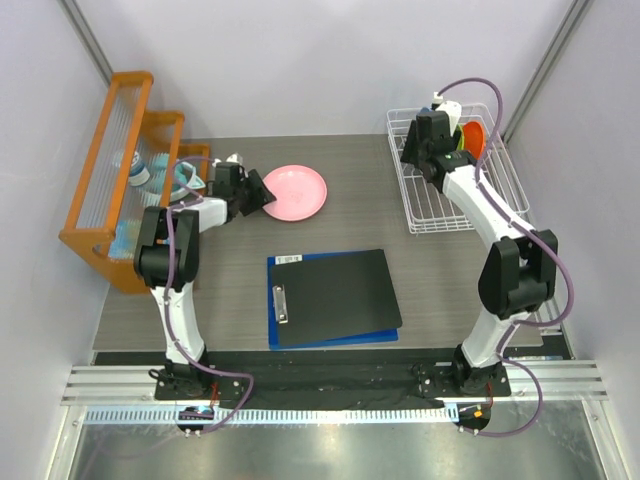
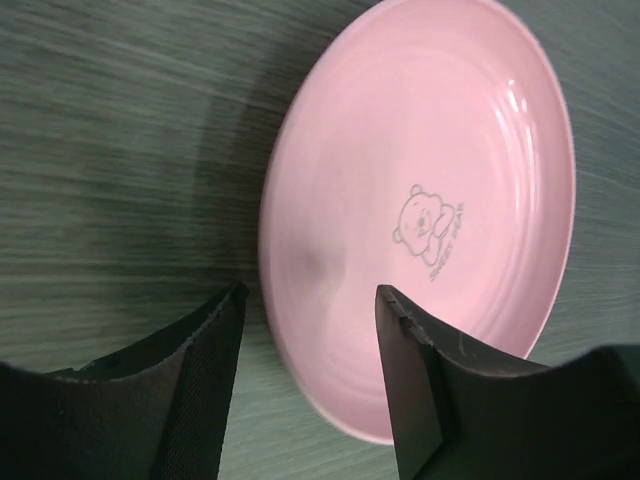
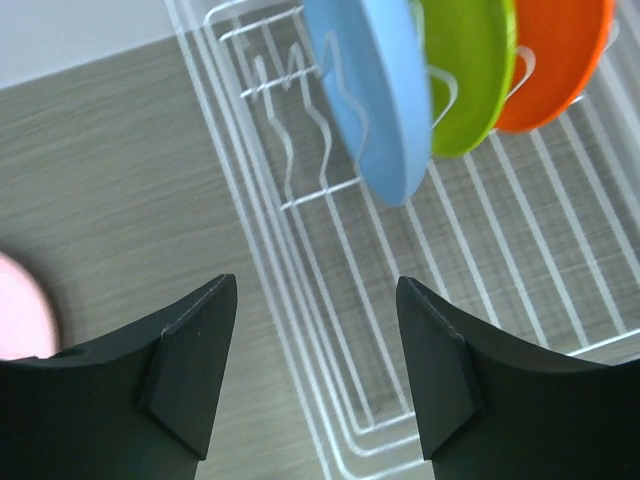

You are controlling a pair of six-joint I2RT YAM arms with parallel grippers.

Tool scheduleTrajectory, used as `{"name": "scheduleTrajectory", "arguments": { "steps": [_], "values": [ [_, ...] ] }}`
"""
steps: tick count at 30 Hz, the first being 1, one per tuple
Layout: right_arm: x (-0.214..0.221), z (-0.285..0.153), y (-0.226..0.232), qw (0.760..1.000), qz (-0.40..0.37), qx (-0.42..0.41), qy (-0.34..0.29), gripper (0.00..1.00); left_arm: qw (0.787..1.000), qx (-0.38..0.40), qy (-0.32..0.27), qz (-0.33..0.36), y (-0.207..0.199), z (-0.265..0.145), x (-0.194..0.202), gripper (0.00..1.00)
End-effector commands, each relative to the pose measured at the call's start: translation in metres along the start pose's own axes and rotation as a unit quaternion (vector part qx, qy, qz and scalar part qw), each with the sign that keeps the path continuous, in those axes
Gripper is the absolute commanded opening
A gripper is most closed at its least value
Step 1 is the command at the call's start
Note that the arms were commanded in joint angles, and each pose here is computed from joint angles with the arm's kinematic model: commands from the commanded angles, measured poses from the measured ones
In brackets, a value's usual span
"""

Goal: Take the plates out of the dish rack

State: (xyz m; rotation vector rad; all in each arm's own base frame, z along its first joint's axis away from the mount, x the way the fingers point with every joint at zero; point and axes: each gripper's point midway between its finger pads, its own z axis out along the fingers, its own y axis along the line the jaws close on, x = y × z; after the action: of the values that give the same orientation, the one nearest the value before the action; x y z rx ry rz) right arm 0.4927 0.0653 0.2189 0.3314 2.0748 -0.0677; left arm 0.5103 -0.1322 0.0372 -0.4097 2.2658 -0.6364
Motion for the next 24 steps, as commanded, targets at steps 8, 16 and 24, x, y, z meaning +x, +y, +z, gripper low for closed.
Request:
{"name": "scheduleTrajectory", "arguments": {
  "steps": [8,16,24],
  "values": [
    [-0.068,0.060,-0.037,0.982,-0.054,0.165,-0.080,0.70,0.997,-0.074,0.007,0.021,0.019,-0.066,0.016,0.85],
    [-0.061,0.102,-0.036,0.972,-0.099,0.198,-0.074,0.63,0.995,-0.017,-0.048,0.085,-0.039,-0.116,0.016,0.99],
    [-0.068,0.091,-0.043,0.966,-0.101,0.223,-0.087,0.39,0.991,0.003,-0.076,0.113,-0.061,-0.141,0.014,1.00]
  ]
}}
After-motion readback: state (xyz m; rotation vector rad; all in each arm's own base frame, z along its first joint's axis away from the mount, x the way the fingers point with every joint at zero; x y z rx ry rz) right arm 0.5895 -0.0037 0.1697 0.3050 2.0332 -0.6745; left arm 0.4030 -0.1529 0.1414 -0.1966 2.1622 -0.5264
